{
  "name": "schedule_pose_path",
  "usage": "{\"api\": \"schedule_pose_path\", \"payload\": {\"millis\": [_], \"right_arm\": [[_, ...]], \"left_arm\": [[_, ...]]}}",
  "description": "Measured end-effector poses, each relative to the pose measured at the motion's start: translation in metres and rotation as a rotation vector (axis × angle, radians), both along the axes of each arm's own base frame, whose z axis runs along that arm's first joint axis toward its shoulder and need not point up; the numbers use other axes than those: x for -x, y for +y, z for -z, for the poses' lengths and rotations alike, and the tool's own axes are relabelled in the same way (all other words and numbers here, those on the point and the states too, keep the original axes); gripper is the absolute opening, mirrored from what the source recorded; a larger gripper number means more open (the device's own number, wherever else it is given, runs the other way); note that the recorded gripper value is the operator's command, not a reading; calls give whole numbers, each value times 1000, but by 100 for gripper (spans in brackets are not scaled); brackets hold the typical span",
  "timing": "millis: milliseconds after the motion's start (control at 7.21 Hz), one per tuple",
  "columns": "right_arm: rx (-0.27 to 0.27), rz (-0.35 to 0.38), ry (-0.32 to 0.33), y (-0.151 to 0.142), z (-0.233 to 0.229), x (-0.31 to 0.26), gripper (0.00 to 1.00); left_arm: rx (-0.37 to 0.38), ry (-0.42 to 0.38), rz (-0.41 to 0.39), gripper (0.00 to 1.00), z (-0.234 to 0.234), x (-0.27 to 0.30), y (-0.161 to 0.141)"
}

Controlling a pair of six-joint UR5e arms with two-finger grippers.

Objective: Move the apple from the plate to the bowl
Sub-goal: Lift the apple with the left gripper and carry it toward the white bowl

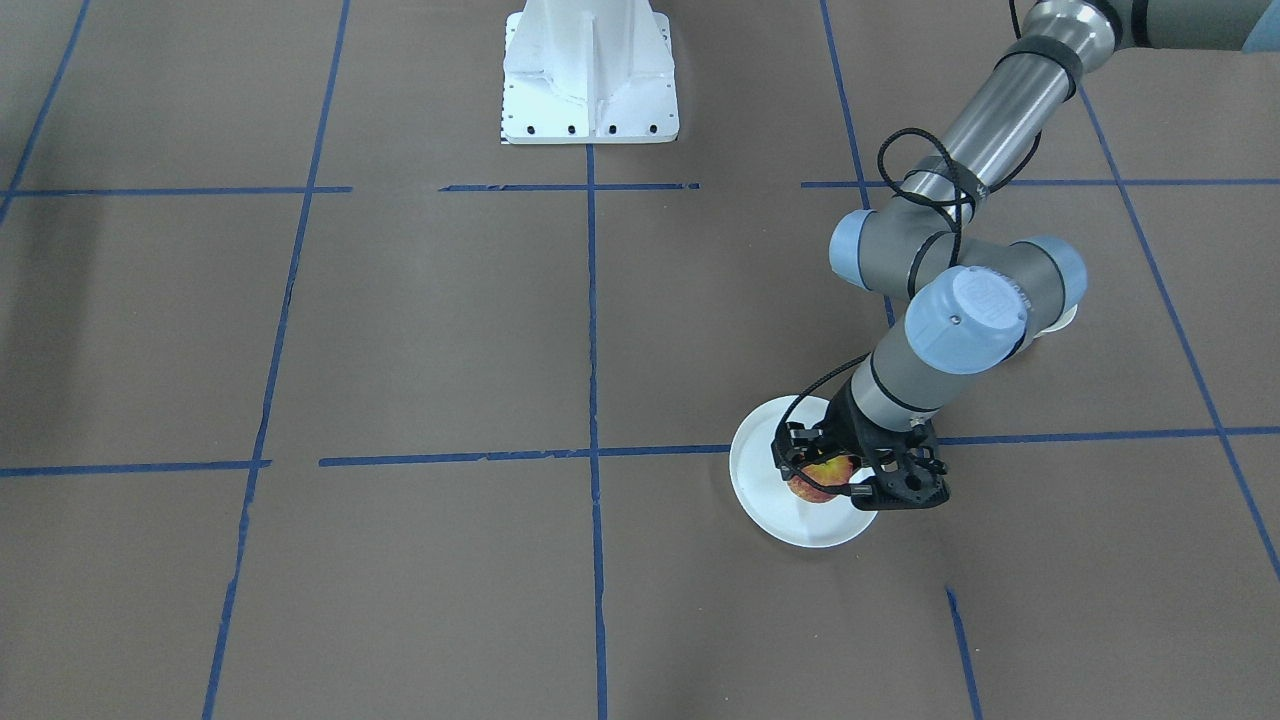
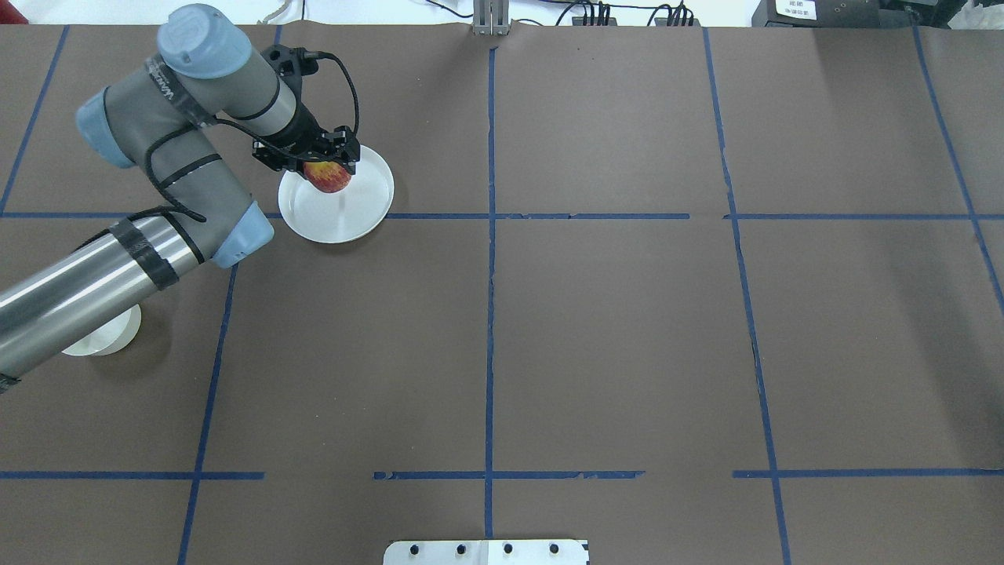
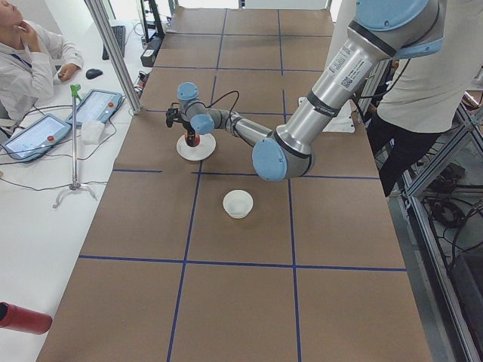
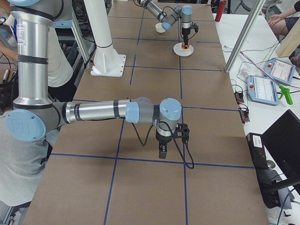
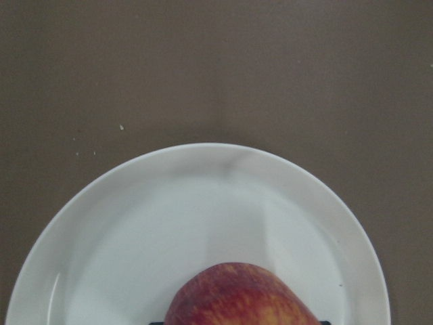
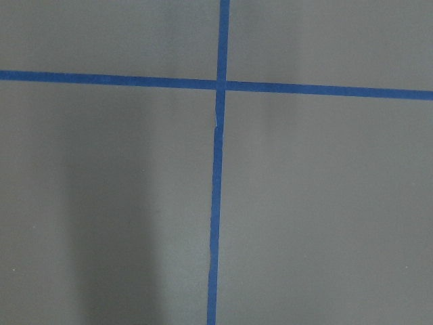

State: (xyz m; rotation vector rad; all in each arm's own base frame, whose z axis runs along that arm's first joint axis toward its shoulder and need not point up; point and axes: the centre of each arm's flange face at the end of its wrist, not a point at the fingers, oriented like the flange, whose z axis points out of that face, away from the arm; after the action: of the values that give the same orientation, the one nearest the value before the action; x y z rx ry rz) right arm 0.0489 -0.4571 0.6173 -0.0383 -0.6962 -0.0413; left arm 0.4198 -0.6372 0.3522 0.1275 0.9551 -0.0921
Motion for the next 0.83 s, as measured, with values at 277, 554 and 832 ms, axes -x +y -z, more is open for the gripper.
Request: {"api": "schedule_pose_path", "payload": {"millis": [277, 554, 832], "right_arm": [[-1, 0, 0, 0, 0, 0, 100], [1, 0, 1, 0, 0, 0, 100], [0, 0, 1, 0, 0, 0, 100]], "left_arm": [[-64, -18, -5, 0, -24, 68, 32], [-118, -78, -62, 0, -57, 135, 96], [-148, -145, -118, 0, -106, 195, 150]]}}
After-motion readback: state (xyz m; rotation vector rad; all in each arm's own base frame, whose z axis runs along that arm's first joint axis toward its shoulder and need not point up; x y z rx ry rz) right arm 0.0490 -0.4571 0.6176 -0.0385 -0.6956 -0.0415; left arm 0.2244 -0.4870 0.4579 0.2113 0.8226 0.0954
